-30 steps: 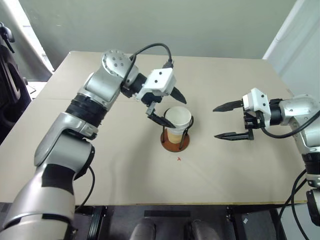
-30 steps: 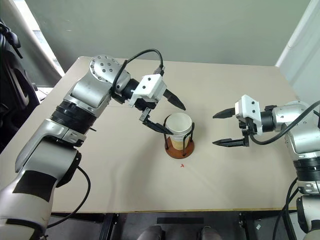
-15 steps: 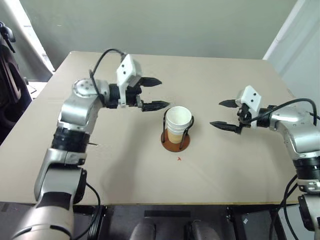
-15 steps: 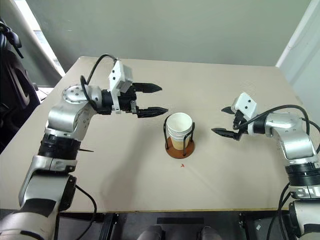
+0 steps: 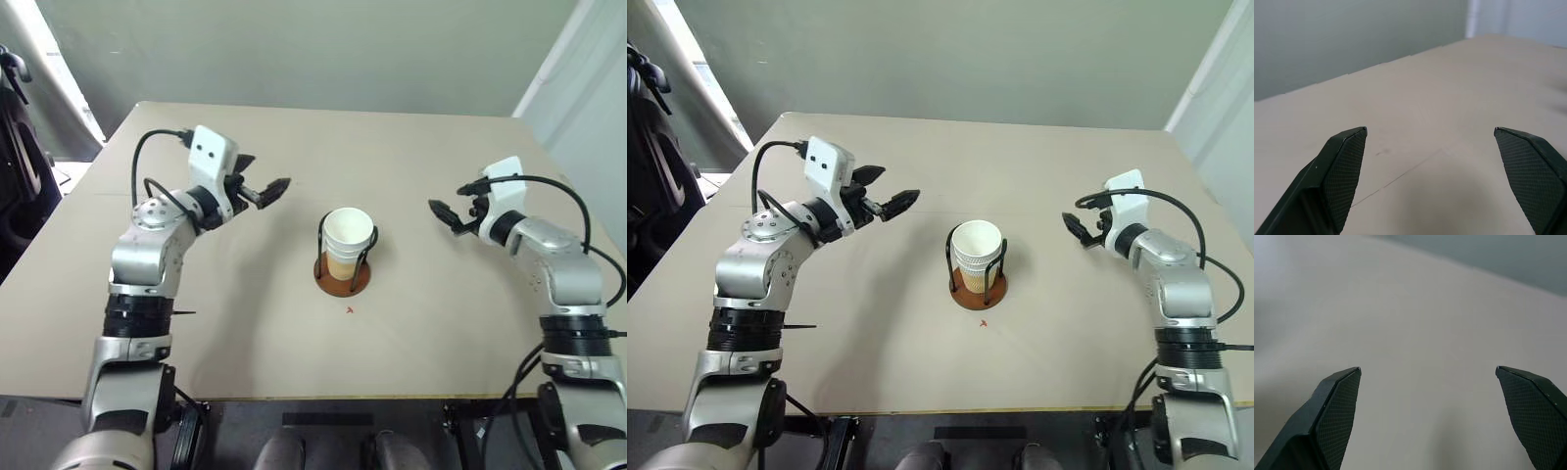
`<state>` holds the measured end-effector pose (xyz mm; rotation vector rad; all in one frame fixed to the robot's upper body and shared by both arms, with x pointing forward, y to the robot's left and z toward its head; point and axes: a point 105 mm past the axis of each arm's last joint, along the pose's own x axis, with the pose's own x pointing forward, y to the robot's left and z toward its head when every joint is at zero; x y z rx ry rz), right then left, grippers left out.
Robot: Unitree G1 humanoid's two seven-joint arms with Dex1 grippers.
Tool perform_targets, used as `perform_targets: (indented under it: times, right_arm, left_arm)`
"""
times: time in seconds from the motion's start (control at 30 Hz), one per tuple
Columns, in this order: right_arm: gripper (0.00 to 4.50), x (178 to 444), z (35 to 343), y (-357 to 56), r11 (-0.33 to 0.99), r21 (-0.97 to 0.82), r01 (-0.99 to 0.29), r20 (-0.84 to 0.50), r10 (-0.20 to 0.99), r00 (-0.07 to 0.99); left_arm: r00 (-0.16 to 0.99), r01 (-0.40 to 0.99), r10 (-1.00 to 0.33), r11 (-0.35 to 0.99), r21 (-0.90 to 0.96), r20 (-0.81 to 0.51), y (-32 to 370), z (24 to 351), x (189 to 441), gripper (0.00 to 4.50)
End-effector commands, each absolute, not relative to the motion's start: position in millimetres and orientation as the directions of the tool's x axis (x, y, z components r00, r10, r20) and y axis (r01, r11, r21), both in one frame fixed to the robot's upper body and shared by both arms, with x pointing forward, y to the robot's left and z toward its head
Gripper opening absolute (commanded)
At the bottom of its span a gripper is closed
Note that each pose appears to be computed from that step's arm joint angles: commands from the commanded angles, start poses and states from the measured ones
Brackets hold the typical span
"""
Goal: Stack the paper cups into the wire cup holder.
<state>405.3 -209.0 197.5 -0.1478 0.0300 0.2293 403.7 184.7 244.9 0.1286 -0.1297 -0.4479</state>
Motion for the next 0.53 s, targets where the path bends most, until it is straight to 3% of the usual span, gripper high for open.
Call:
perform_targets:
  times: [0.03,0.23,0.53]
  right_arm:
    - [4.50,408.1,209.9,-217.3,0.989,-0.053,-0.138,0.011,0.139,0.990]
    - [4.50,414.4,209.6,-207.6,0.977,0.171,-0.125,0.053,0.117,0.992]
    - [4.50,421.0,210.9,-213.0,0.973,0.214,-0.082,0.118,0.058,0.991]
  left_arm:
    - [0.939,0.292,-0.308,0.949,0.119,0.154,205.3,253.6,407.5,4.46]
    - [0.976,0.148,-0.158,0.986,0.078,0.148,225.1,241.1,412.7,4.46]
    - [0.981,0.122,-0.129,0.991,0.052,0.147,225.3,231.9,408.2,4.46]
